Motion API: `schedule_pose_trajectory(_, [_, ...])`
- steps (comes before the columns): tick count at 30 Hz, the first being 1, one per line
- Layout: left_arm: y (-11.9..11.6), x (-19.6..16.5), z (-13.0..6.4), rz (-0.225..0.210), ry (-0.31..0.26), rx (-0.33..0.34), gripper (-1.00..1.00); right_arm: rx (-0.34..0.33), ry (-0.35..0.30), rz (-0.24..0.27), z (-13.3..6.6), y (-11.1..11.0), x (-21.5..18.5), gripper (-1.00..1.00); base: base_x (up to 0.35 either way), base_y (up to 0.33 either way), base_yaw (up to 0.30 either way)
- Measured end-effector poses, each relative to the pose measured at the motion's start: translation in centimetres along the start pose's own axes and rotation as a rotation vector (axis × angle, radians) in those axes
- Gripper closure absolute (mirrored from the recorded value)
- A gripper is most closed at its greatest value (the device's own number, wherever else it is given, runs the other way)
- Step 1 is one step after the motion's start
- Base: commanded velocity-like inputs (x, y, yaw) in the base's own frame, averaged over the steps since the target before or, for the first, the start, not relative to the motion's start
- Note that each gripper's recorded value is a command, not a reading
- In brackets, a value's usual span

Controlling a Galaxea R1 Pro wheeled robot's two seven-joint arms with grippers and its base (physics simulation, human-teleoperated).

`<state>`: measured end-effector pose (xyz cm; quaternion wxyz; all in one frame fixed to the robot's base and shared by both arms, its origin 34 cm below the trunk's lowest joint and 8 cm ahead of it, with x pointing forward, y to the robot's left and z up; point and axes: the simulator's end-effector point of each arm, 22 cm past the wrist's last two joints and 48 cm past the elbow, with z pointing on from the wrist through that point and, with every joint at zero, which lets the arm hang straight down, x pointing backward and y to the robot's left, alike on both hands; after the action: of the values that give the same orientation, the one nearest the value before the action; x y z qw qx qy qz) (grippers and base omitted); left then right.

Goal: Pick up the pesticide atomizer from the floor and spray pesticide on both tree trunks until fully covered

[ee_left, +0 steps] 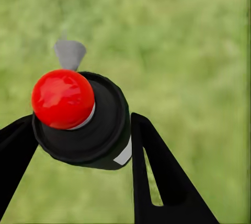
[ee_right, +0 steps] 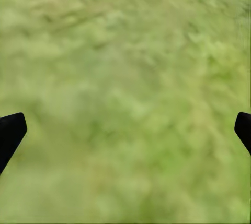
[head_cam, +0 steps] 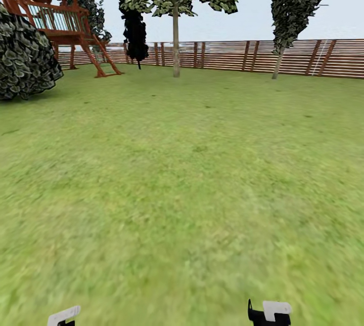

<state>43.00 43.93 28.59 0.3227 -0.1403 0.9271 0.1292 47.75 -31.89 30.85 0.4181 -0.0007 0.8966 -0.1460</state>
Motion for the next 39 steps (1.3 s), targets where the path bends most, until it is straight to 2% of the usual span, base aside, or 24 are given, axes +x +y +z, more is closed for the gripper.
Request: schedule_pose_trajectory(39, [-0.12,0.03,-0.01,0.000,0.001,0.001,1.00,0.000,0.000,0.000,0.01,-0.03,0.00,-1.00,0.338,0.000,0.000])
